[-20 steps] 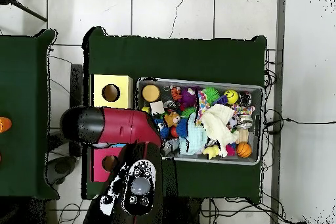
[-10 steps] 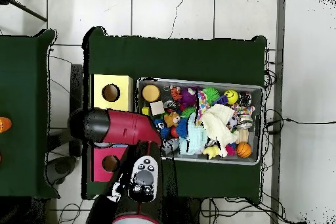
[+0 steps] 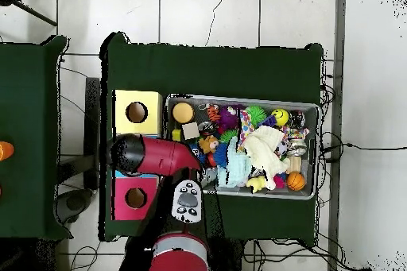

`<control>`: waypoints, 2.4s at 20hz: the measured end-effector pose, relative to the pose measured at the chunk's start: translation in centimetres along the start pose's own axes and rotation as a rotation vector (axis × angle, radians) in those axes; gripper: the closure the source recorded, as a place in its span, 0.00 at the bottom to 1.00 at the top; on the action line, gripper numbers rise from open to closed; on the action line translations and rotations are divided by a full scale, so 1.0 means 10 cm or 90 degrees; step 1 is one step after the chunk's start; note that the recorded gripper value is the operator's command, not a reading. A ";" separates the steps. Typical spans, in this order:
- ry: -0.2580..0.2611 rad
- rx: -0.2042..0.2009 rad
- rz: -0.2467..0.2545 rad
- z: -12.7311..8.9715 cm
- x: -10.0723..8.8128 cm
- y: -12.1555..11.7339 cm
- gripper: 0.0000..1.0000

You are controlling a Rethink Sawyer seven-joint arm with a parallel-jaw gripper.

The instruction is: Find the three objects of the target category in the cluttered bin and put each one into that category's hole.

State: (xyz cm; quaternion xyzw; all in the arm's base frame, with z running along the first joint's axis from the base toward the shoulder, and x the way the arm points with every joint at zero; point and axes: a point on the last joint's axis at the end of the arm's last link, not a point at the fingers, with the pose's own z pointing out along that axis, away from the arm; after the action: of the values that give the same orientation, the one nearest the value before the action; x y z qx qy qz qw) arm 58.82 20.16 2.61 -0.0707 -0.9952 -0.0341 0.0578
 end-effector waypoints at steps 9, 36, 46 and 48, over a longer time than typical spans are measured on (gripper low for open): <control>-0.004 0.000 0.000 -0.01 -0.03 0.00 1.00; -0.016 0.031 -0.025 0.06 0.01 0.12 0.00; 0.004 0.036 -0.023 -0.15 0.08 0.10 0.00; 0.019 0.035 -0.023 -0.30 0.10 0.11 0.00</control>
State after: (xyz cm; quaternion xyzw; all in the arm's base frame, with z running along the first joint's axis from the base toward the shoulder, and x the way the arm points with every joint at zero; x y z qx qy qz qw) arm 58.28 21.15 5.81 -0.0505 -0.9959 -0.0088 0.0742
